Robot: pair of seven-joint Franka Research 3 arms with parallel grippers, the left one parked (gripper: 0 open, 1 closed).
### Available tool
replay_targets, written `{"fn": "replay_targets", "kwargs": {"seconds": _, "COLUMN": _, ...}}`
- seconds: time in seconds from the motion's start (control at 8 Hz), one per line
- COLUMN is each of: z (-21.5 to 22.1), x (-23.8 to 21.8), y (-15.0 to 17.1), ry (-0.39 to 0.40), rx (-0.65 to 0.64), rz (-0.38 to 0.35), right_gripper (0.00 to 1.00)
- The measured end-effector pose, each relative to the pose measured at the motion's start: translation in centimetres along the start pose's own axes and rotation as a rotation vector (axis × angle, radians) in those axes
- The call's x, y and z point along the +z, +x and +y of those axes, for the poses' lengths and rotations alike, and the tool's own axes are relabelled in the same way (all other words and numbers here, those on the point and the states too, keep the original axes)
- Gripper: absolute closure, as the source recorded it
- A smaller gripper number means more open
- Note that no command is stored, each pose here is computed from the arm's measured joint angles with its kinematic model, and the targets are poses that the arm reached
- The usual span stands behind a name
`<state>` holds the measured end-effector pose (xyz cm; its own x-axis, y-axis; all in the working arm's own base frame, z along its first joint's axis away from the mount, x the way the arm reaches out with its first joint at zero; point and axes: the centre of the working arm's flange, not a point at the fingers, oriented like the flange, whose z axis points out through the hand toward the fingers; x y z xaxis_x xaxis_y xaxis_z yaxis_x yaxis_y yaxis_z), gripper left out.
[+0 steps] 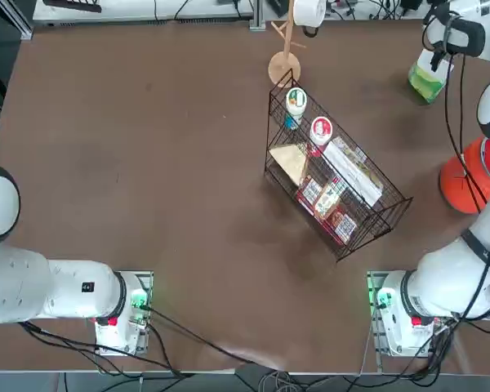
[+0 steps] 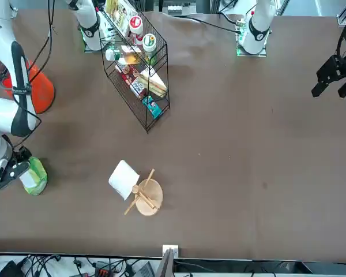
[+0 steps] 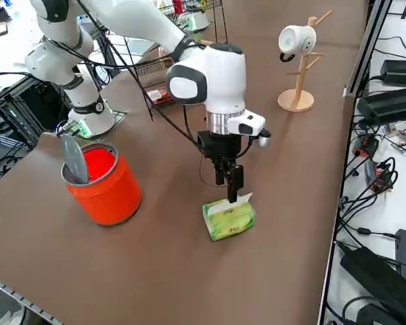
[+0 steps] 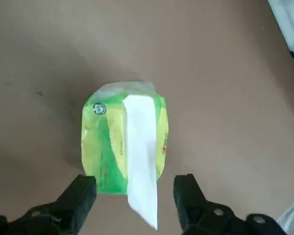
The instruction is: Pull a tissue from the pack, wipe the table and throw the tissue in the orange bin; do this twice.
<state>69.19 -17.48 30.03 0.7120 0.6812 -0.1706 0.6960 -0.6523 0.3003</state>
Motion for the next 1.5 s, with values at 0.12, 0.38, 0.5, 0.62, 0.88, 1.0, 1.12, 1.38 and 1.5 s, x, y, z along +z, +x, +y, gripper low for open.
{"fn": "replay_targets", "kwargs": {"seconds": 0.12, "z": 0.0, "x": 0.5, "y": 0.2, "ry": -0.005, "rx": -0.015, "rz": 0.006, "right_gripper": 0.04}}
{"fn": "replay_targets", "kwargs": {"seconds": 0.38, "z": 0.1, "x": 1.2, "y": 0.4, "ry": -0.024, "rx": -0.042, "rz": 0.025, "right_gripper": 0.04}}
{"fn": "replay_targets", "kwargs": {"seconds": 0.5, "z": 0.0, "x": 2.0, "y": 0.4, "ry": -0.025, "rx": -0.045, "rz": 0.028, "right_gripper": 0.06}}
{"fn": "replay_targets", "kwargs": {"seconds": 0.62, "z": -0.1, "x": 2.6, "y": 0.5, "ry": -0.024, "rx": -0.046, "rz": 0.029, "right_gripper": 0.07}}
{"fn": "replay_targets", "kwargs": {"seconds": 0.88, "z": 0.0, "x": 2.8, "y": 0.5, "ry": -0.028, "rx": -0.047, "rz": 0.032, "right_gripper": 0.2}}
{"fn": "replay_targets", "kwargs": {"seconds": 1.0, "z": 0.2, "x": 2.5, "y": 0.5, "ry": -0.03, "rx": -0.045, "rz": 0.031, "right_gripper": 0.32}}
{"fn": "replay_targets", "kwargs": {"seconds": 1.12, "z": 0.3, "x": 2.4, "y": 0.4, "ry": -0.025, "rx": -0.05, "rz": 0.024, "right_gripper": 0.43}}
{"fn": "replay_targets", "kwargs": {"seconds": 1.38, "z": 0.1, "x": 2.5, "y": 0.0, "ry": -0.001, "rx": -0.059, "rz": 0.002, "right_gripper": 0.63}}
{"fn": "replay_targets", "kwargs": {"seconds": 1.5, "z": 0.0, "x": 2.6, "y": -0.1, "ry": 0.014, "rx": -0.059, "rz": -0.012, "right_gripper": 0.75}}
